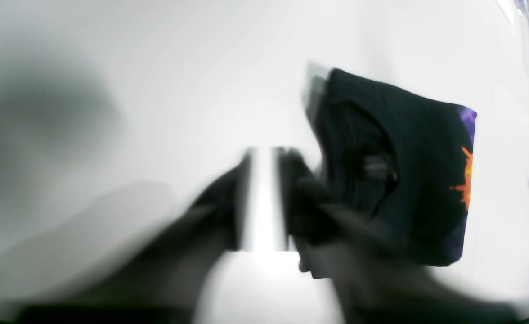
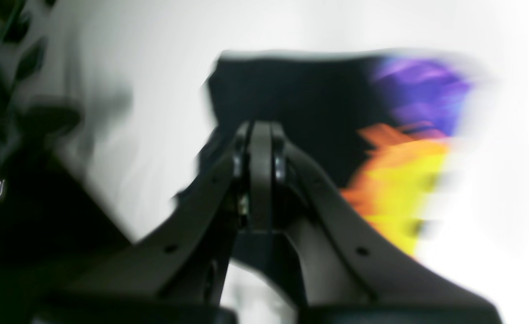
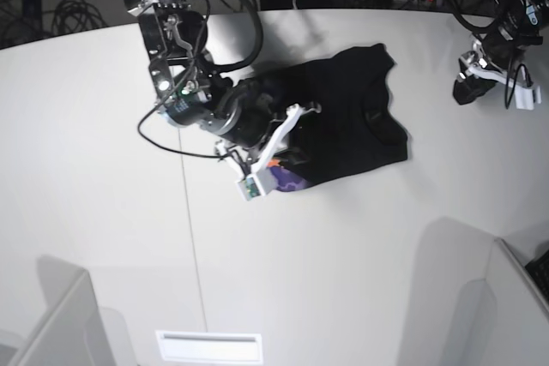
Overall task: Fold the T-shirt properly
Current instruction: 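Lower the folded end and open the right gripper, withdrawing it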
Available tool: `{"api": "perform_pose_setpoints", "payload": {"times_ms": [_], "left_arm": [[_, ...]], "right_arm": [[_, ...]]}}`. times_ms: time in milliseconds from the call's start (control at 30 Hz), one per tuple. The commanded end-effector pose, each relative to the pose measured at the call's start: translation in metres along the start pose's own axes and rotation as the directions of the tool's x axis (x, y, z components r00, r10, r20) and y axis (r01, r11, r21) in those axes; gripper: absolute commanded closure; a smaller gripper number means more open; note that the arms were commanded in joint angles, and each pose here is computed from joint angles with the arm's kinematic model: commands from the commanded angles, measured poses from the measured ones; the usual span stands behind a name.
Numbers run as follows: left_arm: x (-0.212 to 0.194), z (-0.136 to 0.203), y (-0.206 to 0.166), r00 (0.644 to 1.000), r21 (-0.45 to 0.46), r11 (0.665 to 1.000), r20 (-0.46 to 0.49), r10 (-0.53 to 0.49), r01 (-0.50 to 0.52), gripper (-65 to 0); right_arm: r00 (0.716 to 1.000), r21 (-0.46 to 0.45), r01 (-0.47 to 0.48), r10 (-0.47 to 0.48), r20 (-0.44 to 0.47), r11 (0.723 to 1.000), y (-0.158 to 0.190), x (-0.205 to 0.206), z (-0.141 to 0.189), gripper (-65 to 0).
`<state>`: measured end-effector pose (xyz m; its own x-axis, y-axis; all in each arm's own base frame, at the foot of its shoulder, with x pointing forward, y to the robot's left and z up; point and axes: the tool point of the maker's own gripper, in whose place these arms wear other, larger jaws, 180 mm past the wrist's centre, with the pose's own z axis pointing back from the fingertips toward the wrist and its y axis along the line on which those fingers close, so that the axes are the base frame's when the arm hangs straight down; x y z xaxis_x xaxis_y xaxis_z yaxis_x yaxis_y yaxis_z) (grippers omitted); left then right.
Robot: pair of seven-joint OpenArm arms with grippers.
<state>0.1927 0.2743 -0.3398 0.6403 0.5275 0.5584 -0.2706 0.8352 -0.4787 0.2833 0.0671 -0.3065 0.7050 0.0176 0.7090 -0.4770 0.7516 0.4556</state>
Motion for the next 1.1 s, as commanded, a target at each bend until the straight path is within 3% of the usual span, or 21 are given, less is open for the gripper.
{"api": "perform_pose_setpoints", "payload": {"times_ms": [0, 100, 133, 300, 500, 633, 767, 867, 1000, 1033, 1067], "left_arm": [[0.005, -0.002, -0.014, 0.999, -0.046, 0.999, 0.014, -0.029, 0.029, -34.7], [-0.014, -0.017, -0.031, 0.998, -0.102, 0.994, -0.050, -0.035, 0.030, -62.0], [-0.021, -0.022, -0.036, 0.997, -0.119, 0.993, -0.067, -0.023, 0.015, -65.0], [-0.047, -0.056, -0.044, 0.985, -0.166, 0.981, -0.152, 0.076, -0.102, -65.0], [-0.064, -0.089, -0.073, 0.971, -0.237, 0.963, -0.227, 0.076, -0.131, -65.0], [-0.084, -0.107, -0.075, 0.958, -0.185, 0.970, -0.267, 0.107, -0.160, -64.5], [-0.104, -0.114, -0.078, 0.950, -0.163, 0.981, -0.310, 0.046, -0.101, -55.5], [-0.105, -0.118, -0.076, 0.949, -0.148, 0.987, -0.315, 0.014, -0.064, -38.8], [-0.105, -0.129, -0.087, 0.940, -0.160, 0.987, -0.335, -0.069, 0.015, -5.6], [-0.103, -0.130, -0.089, 0.936, -0.167, 0.985, -0.338, -0.101, 0.046, 0.0], [-0.100, -0.132, -0.089, 0.930, -0.171, 0.982, -0.341, -0.138, 0.083, 0.0]], "right_arm": [[0.998, 0.010, -0.009, 0.008, 0.061, 1.000, 0.002, 0.017, 0.007, 0.0], [0.997, -0.041, -0.012, 0.016, 0.077, 0.999, -0.019, 0.020, 0.020, 0.0], [0.997, -0.055, -0.009, 0.013, 0.074, 0.998, -0.024, 0.018, 0.022, 0.0], [0.997, -0.112, 0.036, -0.028, 0.071, 0.993, -0.048, 0.008, 0.032, 0.0], [0.997, -0.105, 0.034, -0.026, 0.075, 0.994, -0.041, 0.004, 0.039, 0.0], [0.997, -0.125, 0.038, -0.028, 0.078, 0.991, -0.048, 0.000, 0.044, 0.0], [0.989, -0.195, 0.106, -0.083, 0.124, 0.975, -0.075, -0.009, 0.059, 0.0], [0.983, -0.243, 0.148, -0.116, 0.139, 0.959, -0.092, -0.020, 0.070, 0.0], [0.973, -0.313, 0.210, -0.166, 0.160, 0.926, -0.115, -0.039, 0.089, 0.0], [0.971, -0.329, 0.223, -0.178, 0.162, 0.917, -0.120, -0.044, 0.093, 0.0], [0.969, -0.344, 0.233, -0.185, 0.165, 0.910, -0.124, -0.049, 0.098, 0.0]]}}
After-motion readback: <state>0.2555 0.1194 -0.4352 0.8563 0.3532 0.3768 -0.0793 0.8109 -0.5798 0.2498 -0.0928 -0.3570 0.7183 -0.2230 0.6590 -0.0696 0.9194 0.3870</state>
